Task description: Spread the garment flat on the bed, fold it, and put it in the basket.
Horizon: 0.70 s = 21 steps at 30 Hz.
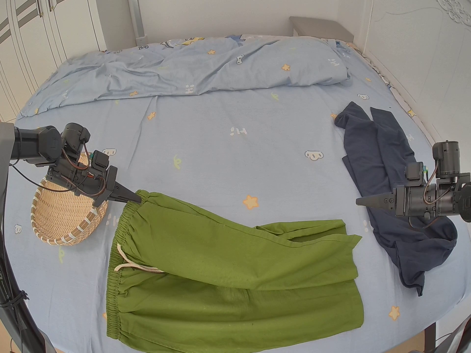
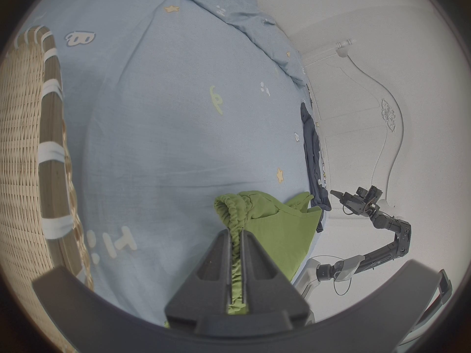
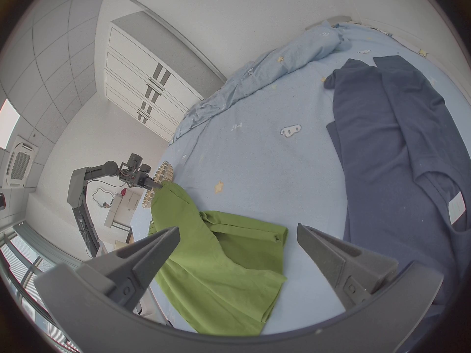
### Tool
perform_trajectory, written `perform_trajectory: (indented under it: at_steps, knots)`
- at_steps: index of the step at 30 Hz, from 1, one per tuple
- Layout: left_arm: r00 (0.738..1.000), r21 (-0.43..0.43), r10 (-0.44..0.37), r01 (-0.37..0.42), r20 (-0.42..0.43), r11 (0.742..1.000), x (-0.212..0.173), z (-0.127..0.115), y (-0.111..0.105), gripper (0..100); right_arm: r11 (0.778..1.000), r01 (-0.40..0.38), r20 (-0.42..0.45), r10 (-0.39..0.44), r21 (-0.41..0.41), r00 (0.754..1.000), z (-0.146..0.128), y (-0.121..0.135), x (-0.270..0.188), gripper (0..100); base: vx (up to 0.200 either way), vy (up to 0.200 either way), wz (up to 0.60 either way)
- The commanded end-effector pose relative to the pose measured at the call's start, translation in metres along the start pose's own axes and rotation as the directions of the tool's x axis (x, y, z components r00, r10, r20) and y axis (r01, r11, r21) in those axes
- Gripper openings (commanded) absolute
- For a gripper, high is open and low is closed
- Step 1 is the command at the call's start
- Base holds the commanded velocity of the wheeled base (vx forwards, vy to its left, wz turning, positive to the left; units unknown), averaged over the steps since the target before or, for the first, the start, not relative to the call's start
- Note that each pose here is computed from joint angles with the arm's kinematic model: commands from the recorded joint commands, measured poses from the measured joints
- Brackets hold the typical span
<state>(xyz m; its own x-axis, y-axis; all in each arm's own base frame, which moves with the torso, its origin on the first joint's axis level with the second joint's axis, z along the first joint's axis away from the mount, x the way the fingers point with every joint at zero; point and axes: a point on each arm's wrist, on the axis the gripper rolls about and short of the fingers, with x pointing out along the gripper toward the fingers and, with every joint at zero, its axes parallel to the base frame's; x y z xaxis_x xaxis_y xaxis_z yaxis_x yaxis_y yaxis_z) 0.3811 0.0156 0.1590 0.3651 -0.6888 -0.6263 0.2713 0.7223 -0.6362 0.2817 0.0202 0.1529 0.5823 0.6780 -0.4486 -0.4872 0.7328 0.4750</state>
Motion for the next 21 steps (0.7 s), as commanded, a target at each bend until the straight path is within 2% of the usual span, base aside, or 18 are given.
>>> perform_trajectory:
  at_steps: [1, 7, 12, 16, 21]
  knots:
    - [1.000, 0.000, 0.003, -0.003, 0.007, 1.000, -0.002, 0.001, 0.001, 0, 0.999, 0.017, -0.025, -0.015, 0.041, 1.000, -0.014, -0.013, 0.004, 100, 0.000, 0.000, 0.00]
    - [1.000, -0.002, 0.005, -0.005, 0.013, 1.000, -0.004, 0.002, 0.003, 0, 0.999, 0.018, -0.045, -0.016, 0.043, 0.999, -0.030, -0.015, 0.004, 100, 0.000, 0.000, 0.00]
    - [1.000, -0.006, 0.005, -0.005, 0.009, 1.000, -0.001, 0.002, 0.005, 0, 0.997, 0.025, -0.075, -0.020, 0.066, 0.997, -0.052, -0.028, 0.014, 100, 0.000, 0.000, 0.00]
    - [1.000, -0.004, 0.005, -0.005, 0.011, 1.000, -0.001, 0.002, 0.006, 0, 0.998, -0.001, -0.108, 0.008, 0.065, 0.994, -0.065, -0.031, 0.032, 100, 0.000, 0.000, 0.00]
    - [1.000, -0.006, 0.006, -0.006, 0.011, 1.000, -0.001, 0.002, 0.007, 0, 0.999, -0.017, -0.086, 0.021, 0.041, 0.996, -0.068, -0.030, 0.037, 100, 0.000, 0.000, 0.00]
